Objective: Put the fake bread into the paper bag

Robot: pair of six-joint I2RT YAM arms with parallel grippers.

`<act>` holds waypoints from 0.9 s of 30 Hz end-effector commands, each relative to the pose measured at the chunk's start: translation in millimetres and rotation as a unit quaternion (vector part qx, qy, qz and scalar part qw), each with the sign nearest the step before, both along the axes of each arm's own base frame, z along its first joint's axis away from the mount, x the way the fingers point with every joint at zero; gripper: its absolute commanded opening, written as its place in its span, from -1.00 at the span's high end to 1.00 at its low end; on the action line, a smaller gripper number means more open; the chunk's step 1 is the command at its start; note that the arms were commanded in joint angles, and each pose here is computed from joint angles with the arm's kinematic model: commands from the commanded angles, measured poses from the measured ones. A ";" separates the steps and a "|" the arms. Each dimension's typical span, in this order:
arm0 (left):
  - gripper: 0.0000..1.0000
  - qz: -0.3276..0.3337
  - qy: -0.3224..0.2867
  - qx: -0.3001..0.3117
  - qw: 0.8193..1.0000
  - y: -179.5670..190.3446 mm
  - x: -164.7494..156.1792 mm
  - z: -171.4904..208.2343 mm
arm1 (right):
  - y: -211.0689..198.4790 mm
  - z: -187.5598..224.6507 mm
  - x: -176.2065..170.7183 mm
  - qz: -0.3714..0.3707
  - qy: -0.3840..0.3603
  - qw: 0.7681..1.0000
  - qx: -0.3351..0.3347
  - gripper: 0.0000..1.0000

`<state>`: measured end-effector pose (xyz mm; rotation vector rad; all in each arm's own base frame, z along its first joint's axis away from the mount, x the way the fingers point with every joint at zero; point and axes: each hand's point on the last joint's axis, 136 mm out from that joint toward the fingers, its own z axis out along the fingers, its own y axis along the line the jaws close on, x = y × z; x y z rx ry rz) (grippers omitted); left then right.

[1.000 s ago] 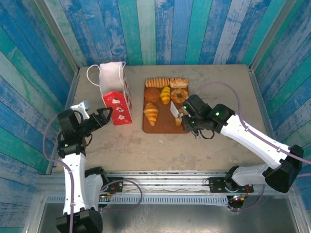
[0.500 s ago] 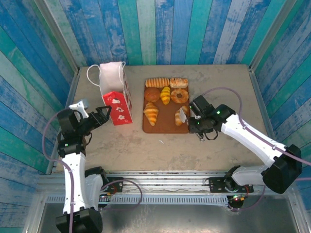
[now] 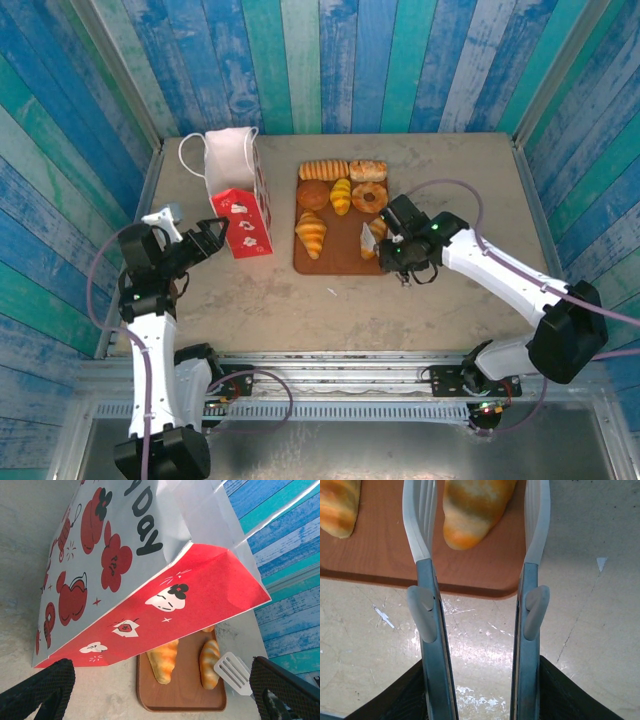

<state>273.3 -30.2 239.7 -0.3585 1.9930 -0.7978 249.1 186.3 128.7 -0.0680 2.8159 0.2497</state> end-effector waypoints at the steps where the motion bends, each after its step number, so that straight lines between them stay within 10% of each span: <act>1: -0.88 0.000 -0.021 0.013 1.000 1.2 2.9 15.3 | 1.1 -7.2 3.9 -0.006 0.001 1.000 -0.001 -0.05; 14: -0.88 0.002 -0.021 0.015 1.000 2.9 5.3 14.6 | 6.9 -27.3 5.2 0.002 0.028 1.000 -0.010 0.03; 27: -0.88 0.052 -0.034 0.051 0.997 26.8 23.7 61.1 | 0.7 0.0 9.4 -0.002 -0.016 1.000 -0.005 0.71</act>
